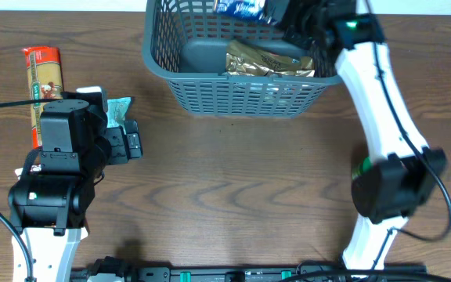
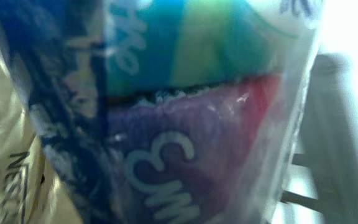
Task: Pack container
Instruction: 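Carry the blue-and-white box into the basket and release it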
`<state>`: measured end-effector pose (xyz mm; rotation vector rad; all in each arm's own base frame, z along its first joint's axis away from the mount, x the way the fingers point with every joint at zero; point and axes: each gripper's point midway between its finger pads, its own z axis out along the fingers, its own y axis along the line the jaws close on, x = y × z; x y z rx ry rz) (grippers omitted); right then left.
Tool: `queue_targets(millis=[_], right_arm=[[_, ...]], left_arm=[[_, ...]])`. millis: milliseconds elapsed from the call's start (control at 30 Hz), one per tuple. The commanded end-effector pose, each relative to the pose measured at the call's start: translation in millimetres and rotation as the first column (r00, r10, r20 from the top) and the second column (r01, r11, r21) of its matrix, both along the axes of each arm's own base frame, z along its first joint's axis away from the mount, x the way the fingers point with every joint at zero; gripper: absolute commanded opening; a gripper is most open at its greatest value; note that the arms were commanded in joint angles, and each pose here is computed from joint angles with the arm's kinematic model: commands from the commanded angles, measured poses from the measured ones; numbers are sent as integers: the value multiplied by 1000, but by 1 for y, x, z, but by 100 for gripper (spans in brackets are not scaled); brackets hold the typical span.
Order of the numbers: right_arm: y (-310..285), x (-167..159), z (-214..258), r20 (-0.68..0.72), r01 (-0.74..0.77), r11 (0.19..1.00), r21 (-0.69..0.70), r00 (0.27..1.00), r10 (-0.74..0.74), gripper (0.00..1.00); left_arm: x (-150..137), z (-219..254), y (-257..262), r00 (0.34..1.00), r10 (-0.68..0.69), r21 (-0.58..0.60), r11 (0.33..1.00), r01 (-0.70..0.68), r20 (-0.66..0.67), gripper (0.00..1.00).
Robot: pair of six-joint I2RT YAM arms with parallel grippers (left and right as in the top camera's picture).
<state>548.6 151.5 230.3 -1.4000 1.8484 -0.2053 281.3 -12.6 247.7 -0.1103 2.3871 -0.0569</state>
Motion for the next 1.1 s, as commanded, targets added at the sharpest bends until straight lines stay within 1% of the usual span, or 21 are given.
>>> queue_targets(millis=[0,167,300,367,400,433,467,500,600,633,667,700,733,833,867,933,1000,1067], right_arm=[[10,5,-23,-45,-21,999,34,999,23,1],[8,12,-75,-150,18,999,38,989,-12,1],[3,12,-108,-228,54,998,44,973,-43,1],[3,10,-117,-252,56,998,37,967,-45,5],[2,9,-118,-259,61,997,36,965,-49,13],[2,9,-118,-265,79,996,46,962,-64,28],[3,10,-118,-267,90,994,54,961,-73,38],[2,10,-113,-263,102,993,63,961,-82,45],[1,12,-99,-236,103,992,73,968,-83,47],[1,13,-88,-218,102,992,78,973,-83,56],[1,14,-76,-197,106,990,89,976,-87,77],[0,15,-61,-175,120,988,101,979,-101,95],[0,16,-40,-145,135,983,127,983,-116,99],[0,13,32,-59,181,955,236,983,-172,99],[-2,9,65,-21,191,941,281,981,-193,99],[-9,0,113,35,206,914,351,972,-232,99],[-27,-9,160,71,258,860,440,945,-320,99],[-55,-19,194,49,350,764,542,894,-444,99]], left_arm=[[0,6,3,1000,8,11,1000,-8,9,98],[0,6,3,1000,8,12,1000,-8,8,98],[0,6,3,1000,8,11,1000,-8,8,98],[0,6,3,1000,8,12,1000,-8,8,98],[0,6,3,1000,8,12,1000,-8,8,98],[0,6,3,1000,8,11,1000,-8,8,98],[0,6,3,1000,8,12,1000,-8,8,98],[0,6,3,1000,8,12,1000,-8,8,98],[0,6,3,1000,8,12,1000,-8,8,98],[0,6,3,1000,8,11,1000,-8,8,98],[0,6,3,1000,8,12,1000,-8,8,98],[0,6,3,1000,8,12,1000,-8,8,98],[0,6,3,1000,8,12,1000,-8,8,98],[0,6,3,1000,8,11,1000,-8,8,98],[0,6,3,1000,8,12,1000,-8,8,99],[0,6,3,1000,8,12,1000,-8,8,98],[0,6,3,1000,8,12,1000,-8,8,99],[0,6,3,1000,8,12,1000,-8,8,98]])
